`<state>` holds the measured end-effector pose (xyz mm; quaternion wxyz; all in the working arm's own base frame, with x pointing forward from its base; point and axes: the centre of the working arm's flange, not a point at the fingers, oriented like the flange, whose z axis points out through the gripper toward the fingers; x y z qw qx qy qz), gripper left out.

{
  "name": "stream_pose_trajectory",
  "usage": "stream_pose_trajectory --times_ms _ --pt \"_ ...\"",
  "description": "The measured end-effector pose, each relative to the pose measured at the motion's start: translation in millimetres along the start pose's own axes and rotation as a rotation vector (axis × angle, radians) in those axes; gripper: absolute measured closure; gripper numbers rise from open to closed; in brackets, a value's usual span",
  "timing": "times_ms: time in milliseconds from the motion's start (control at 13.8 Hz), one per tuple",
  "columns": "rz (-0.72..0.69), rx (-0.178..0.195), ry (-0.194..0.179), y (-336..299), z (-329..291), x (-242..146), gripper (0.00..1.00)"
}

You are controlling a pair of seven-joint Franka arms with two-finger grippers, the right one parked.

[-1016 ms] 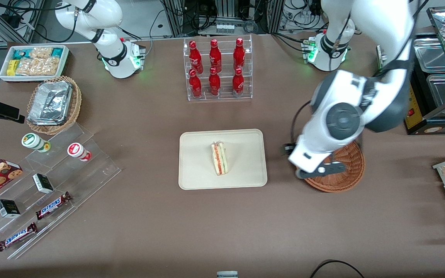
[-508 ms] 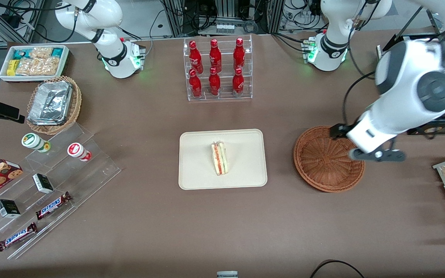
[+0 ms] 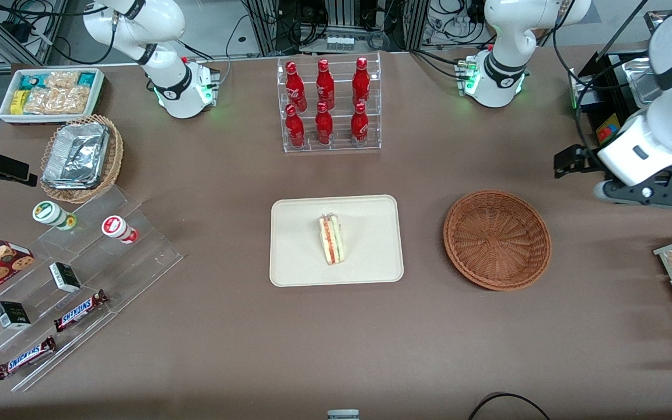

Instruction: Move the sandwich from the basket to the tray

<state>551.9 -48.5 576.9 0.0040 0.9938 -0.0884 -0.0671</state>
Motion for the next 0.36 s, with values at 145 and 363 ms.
stream_pose_trajectory --times_ms 145,363 --pt "0.0 0.001 0.007 -3 -7 -6 0.0" --pt "-0.001 0.003 0.018 -2 -21 -14 0.0"
